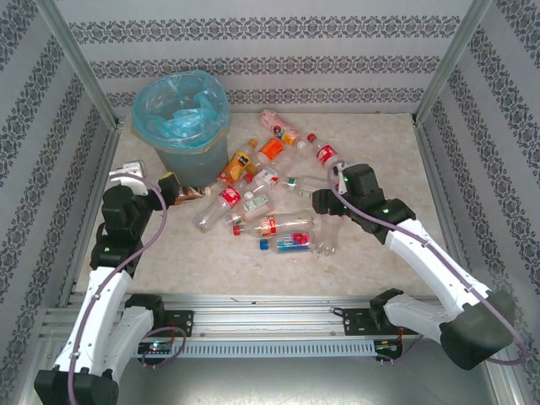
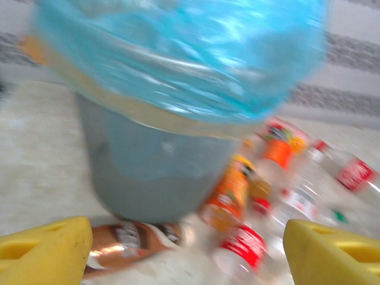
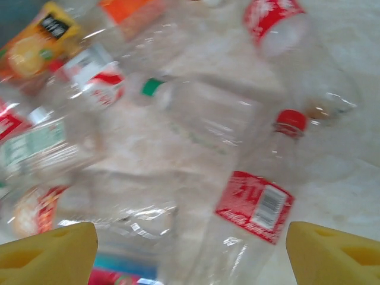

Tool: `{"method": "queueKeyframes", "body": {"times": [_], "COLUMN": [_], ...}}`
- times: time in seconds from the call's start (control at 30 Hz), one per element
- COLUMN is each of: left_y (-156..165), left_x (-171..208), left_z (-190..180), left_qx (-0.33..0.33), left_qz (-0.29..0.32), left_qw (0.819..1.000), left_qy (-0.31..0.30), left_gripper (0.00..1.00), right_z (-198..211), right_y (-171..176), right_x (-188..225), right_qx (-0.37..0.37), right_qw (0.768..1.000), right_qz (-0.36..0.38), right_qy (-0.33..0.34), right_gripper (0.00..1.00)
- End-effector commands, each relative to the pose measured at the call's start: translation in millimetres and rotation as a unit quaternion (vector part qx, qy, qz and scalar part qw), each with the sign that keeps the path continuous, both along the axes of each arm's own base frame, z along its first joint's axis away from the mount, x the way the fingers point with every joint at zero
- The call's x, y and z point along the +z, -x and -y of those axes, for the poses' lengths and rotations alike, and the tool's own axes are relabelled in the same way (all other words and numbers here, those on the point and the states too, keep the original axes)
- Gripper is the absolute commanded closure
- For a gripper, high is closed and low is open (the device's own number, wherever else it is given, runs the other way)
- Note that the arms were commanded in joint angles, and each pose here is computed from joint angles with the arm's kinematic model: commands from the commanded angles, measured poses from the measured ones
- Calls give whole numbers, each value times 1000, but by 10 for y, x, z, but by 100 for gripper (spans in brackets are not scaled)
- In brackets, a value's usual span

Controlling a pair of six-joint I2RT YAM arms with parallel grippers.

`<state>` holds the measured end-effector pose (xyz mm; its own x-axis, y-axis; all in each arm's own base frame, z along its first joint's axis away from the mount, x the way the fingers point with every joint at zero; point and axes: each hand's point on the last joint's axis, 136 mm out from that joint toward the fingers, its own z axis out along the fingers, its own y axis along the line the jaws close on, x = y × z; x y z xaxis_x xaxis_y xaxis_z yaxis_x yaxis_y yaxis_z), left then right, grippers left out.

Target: Put the plastic bottles in the bin

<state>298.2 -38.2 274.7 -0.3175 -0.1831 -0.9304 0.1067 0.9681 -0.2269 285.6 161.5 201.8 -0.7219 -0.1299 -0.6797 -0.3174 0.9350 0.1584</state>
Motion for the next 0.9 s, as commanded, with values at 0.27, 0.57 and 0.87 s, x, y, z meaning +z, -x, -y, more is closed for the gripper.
{"method": "queueKeyframes", "body": {"times": [0.27,0.57,0.87], "left_y": [968,970,949], "left_x": [-597,-848,-980], "left_z": [1377,1368,1283], "left_qx": [-383,-383,-369], "left_qz": [-55,-38,-47], "left_qw": [915,914,915], "left_qy": [-114,-130,-159], "left_gripper": [13,8,4], "right_z": [-793,-1022,-1029], "right_y": [469,103,-182], "right_x": [-470,-918,-1084], "right_qx": [342,457,500], "right_qw": [912,855,838], "right_qz": [-24,-5,-4], "right_qy": [223,244,220], "right_gripper": [31,36,28]}}
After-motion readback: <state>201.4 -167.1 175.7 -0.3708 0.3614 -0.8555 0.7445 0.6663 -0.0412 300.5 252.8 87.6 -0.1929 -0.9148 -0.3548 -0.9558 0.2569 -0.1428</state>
